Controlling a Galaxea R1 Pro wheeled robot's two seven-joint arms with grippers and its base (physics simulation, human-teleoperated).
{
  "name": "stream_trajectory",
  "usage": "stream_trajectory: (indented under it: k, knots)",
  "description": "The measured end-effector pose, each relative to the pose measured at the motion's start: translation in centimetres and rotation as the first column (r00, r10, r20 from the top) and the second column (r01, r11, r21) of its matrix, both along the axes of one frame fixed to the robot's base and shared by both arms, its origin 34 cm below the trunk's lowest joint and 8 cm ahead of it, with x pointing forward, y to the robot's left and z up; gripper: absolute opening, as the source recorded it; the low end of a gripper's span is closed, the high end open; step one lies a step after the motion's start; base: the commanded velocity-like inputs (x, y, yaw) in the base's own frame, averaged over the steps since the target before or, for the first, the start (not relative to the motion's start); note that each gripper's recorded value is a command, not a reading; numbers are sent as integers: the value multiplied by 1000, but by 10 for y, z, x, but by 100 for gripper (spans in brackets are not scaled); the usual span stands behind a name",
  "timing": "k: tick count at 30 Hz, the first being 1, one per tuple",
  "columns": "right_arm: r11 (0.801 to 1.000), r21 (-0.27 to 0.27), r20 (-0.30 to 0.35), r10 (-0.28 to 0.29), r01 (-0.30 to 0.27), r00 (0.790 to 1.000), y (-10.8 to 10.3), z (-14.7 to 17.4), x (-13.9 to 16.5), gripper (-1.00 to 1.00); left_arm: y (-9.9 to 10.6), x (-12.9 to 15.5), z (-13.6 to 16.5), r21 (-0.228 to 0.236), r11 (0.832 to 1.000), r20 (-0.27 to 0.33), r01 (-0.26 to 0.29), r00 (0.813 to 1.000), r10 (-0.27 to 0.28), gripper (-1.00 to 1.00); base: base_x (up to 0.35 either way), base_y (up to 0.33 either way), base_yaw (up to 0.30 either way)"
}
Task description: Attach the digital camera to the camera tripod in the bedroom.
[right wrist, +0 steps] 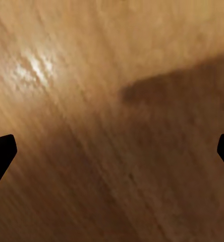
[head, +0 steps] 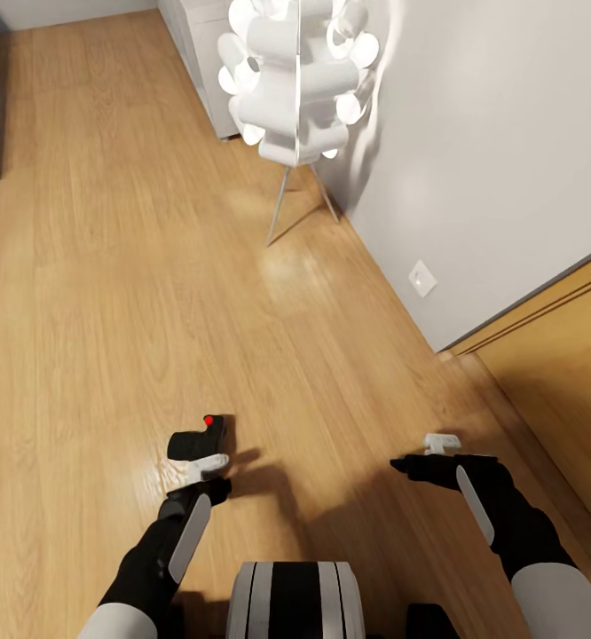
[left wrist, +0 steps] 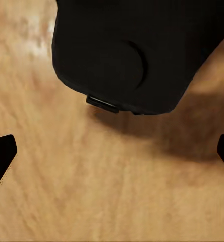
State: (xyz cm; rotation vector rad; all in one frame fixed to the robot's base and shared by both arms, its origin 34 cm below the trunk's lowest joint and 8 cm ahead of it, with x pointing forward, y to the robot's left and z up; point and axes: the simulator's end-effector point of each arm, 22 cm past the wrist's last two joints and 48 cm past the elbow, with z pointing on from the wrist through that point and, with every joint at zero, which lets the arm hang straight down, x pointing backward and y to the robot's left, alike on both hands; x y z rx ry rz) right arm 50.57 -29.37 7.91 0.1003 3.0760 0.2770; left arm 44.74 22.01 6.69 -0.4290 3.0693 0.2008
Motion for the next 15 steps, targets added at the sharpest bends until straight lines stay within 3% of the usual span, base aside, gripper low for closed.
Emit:
stream_trajectory:
  k: [9,15]
  knots:
    - [999,-25,19,-28,29,999,-10,0,5,100,-2,13,5,-8,1000,33,4,999,-4,100,0,0,0]
    - [998,-48,33,-32,33,999,-15,-2,6,100,-21,18,7,-26,997,46,69,997,-68,100,0,0,0]
